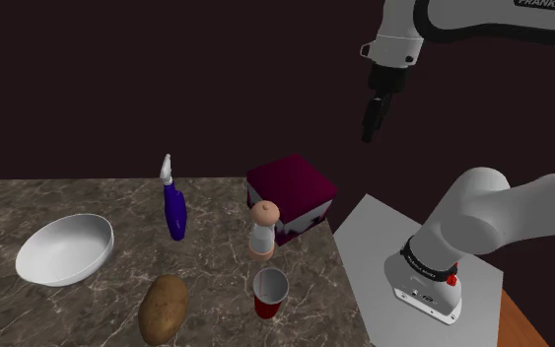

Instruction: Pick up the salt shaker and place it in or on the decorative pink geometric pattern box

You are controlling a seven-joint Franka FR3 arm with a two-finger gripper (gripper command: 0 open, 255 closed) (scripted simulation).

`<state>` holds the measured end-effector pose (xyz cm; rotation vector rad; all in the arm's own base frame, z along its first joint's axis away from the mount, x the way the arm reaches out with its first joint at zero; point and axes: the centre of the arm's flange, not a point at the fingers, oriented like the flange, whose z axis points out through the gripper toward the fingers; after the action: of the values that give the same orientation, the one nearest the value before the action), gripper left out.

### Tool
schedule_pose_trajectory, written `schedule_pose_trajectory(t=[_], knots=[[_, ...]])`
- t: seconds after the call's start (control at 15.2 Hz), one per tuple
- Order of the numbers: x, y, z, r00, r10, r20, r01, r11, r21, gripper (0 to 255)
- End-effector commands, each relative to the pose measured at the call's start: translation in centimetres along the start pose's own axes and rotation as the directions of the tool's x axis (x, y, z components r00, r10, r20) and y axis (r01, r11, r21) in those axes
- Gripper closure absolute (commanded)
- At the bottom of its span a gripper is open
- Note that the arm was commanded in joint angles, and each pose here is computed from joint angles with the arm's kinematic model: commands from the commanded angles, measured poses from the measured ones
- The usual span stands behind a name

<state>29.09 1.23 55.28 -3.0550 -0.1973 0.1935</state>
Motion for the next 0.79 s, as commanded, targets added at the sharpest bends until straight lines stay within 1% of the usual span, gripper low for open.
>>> schedule_pose_trajectory(t=[0.0, 0.73], knots=[[0.0, 0.0, 0.0, 1.000, 0.000, 0.000, 0.000, 1.000, 0.000, 0], [4.7, -10.9, 6.7, 0.997, 0.003, -0.072, 0.000, 0.999, 0.039, 0]])
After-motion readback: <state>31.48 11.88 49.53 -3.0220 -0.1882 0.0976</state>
